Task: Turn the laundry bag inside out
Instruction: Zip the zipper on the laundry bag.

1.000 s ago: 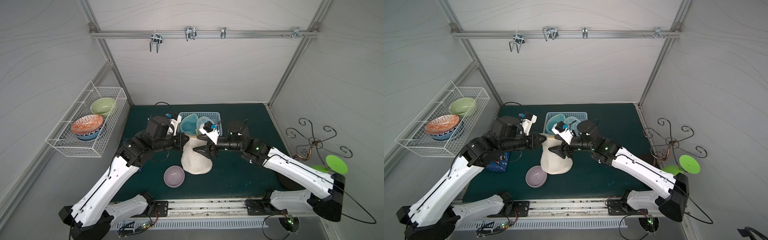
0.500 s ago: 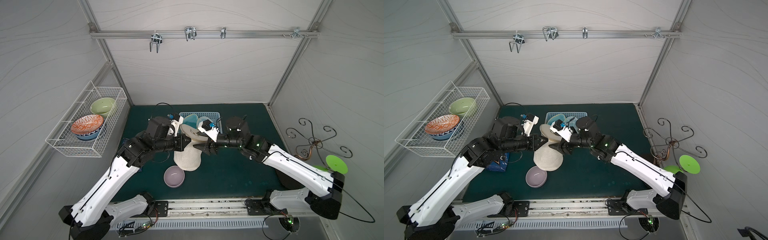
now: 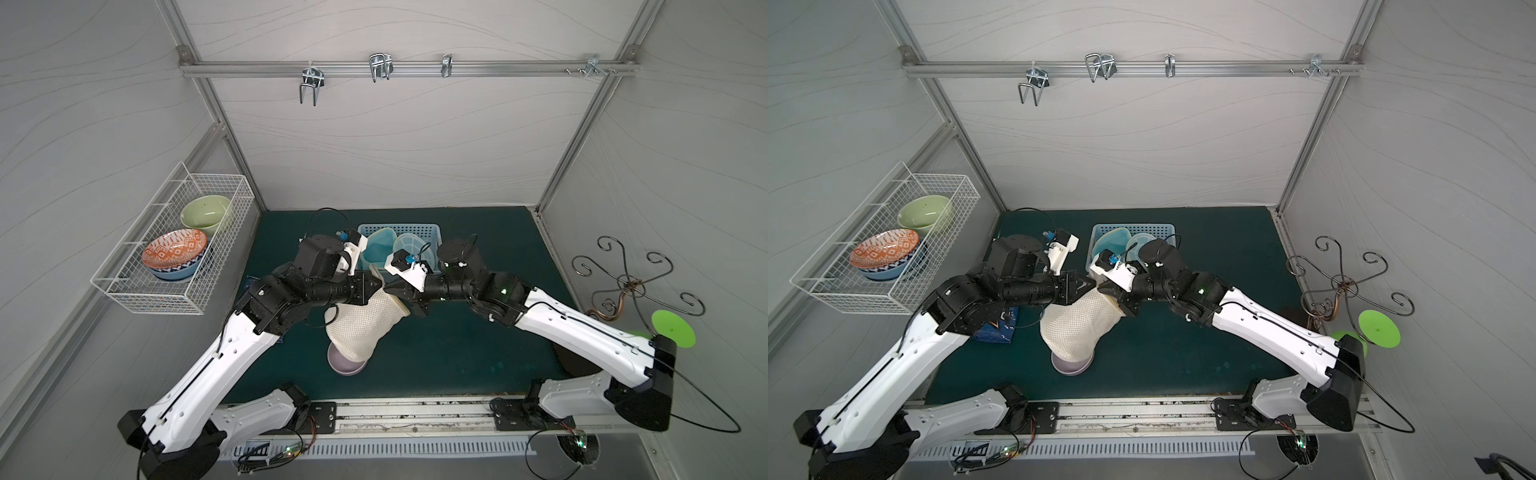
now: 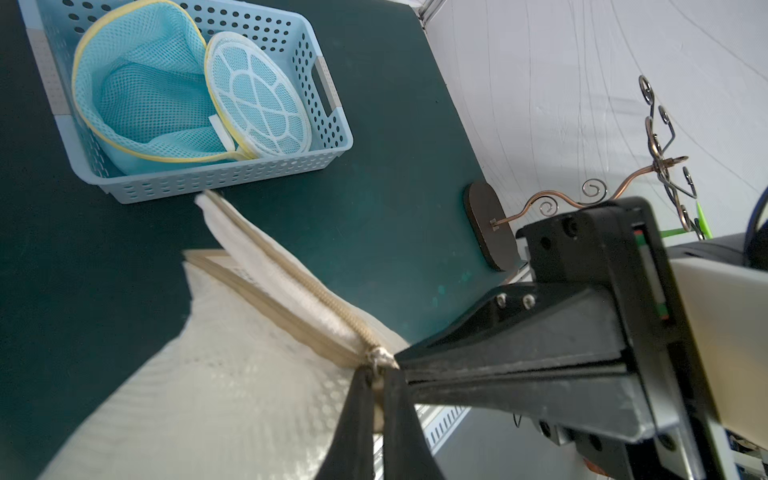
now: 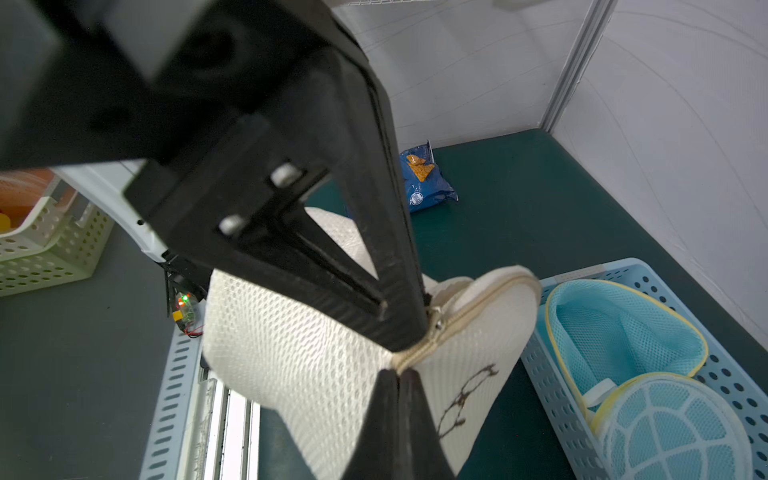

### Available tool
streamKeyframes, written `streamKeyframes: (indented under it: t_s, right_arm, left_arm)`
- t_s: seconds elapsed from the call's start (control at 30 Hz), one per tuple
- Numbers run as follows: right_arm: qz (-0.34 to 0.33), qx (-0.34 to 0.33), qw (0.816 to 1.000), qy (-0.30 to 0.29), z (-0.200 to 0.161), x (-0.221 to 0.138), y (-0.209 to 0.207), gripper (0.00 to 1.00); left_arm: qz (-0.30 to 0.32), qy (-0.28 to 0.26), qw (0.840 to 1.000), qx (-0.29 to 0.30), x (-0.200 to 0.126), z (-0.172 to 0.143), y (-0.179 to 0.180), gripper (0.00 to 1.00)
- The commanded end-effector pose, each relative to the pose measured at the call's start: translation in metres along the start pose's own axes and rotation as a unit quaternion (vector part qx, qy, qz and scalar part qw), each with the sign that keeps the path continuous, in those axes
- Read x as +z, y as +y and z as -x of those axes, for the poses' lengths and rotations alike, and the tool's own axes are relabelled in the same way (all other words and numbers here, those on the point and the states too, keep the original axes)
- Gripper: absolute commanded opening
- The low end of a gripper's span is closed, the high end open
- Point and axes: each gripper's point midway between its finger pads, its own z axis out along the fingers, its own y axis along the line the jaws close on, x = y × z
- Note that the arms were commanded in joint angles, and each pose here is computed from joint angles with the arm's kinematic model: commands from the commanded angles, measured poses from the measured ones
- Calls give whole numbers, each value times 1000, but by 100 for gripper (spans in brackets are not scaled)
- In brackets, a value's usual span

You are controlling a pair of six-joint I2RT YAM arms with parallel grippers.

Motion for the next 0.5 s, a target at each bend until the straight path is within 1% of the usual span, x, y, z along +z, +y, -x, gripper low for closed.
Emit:
streamKeyframes:
  t_s: [0.0, 0.1, 0.2, 0.33, 0.4, 0.47]
  right_arm:
    - [6, -5, 1000, -29, 9, -18, 11, 0]
    - [19, 1, 999, -45, 7, -30, 20, 0]
    - [33, 26, 997, -70, 5, -47, 28, 0]
    - [63, 32, 992, -105, 4, -72, 44, 0]
    - [57, 37, 990, -124, 4, -86, 44, 0]
    - [34, 52, 989, -137, -2, -99, 34, 0]
  left_arm:
    - [16, -73, 997, 12, -20, 33, 3, 0]
    - [10, -90, 996, -16, -27, 41, 14, 0]
    - [25, -103, 994, -13, -32, 49, 23, 0]
    - [59, -106, 993, -11, -29, 57, 40, 0]
    - [75, -103, 992, -18, -24, 58, 52, 0]
    - [80, -106, 991, -25, -24, 59, 61, 0]
